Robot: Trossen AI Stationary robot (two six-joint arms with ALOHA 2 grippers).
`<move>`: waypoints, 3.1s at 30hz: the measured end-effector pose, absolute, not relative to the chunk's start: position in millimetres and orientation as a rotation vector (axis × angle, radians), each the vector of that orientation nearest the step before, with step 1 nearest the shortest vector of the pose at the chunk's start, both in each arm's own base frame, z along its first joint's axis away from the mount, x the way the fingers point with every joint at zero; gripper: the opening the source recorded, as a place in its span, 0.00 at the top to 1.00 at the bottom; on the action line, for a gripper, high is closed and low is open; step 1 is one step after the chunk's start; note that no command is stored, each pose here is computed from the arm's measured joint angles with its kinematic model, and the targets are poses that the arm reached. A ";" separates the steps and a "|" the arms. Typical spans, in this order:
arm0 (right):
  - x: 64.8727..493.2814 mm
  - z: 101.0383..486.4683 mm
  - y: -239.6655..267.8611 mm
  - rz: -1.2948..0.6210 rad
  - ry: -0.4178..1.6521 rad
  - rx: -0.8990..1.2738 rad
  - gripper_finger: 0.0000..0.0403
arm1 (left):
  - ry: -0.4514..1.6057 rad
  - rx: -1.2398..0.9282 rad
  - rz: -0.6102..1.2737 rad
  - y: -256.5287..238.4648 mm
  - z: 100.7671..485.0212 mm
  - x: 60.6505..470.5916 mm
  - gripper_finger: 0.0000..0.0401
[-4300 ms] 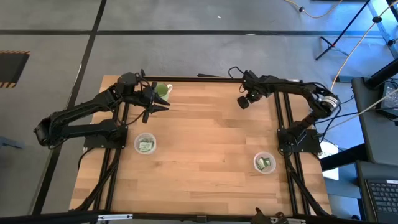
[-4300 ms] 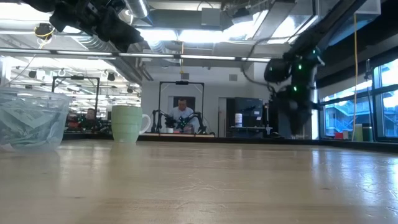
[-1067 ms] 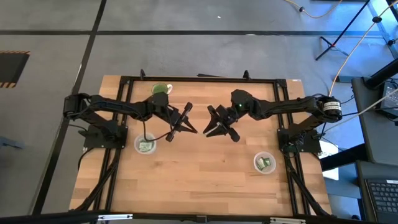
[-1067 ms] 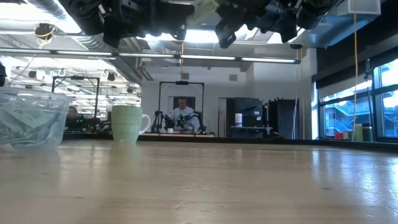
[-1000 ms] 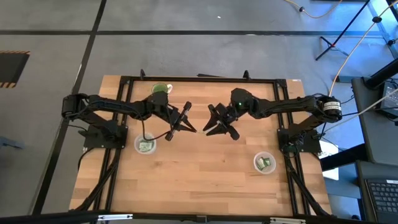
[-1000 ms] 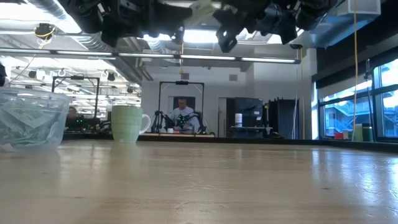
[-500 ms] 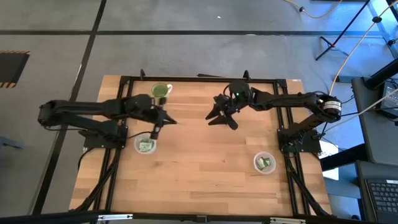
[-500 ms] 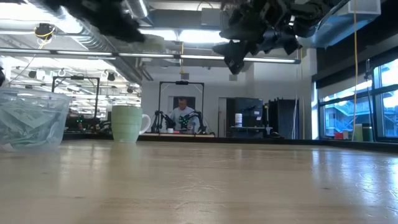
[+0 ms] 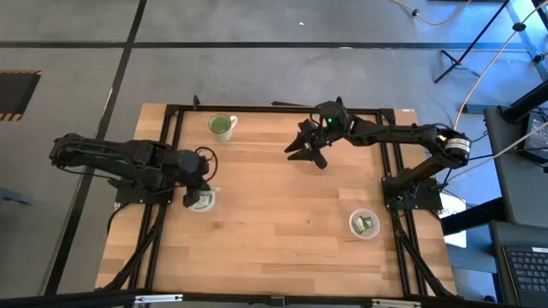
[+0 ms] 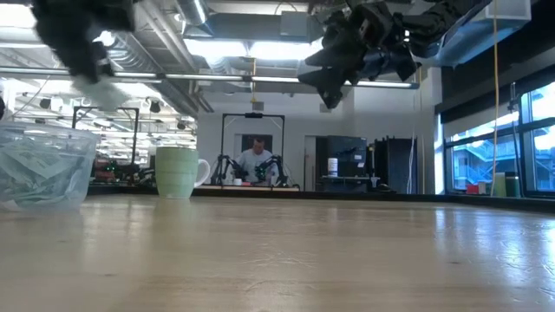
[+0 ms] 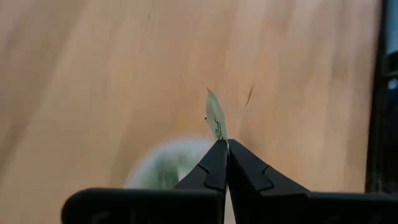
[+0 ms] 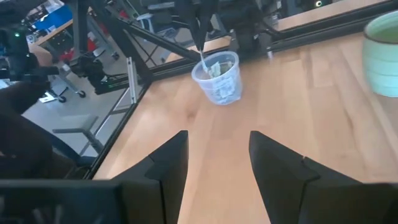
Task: Pick and place items into bin
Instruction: Put the stevia packet into the left transparent bin, then return to Home Position
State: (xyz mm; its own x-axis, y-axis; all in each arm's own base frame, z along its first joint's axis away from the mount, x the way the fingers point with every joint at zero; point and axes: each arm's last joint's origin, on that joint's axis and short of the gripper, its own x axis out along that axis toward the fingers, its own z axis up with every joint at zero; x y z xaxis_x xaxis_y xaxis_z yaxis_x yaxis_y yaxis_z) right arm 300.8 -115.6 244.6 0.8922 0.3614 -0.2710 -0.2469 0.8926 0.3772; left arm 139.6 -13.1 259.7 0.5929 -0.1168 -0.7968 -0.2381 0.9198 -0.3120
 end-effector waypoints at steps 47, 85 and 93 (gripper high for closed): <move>294.0 257.3 -145.1 0.184 0.309 0.334 0.57 | 0.615 -0.094 0.086 11.9 328.5 151.6 0.73; 148.9 252.5 -123.7 -0.094 0.058 0.135 0.57 | -0.036 0.050 0.327 33.8 258.9 73.0 0.81; 130.6 241.8 -108.3 -0.105 0.007 0.136 0.57 | -0.026 0.021 0.326 37.4 229.6 79.8 0.80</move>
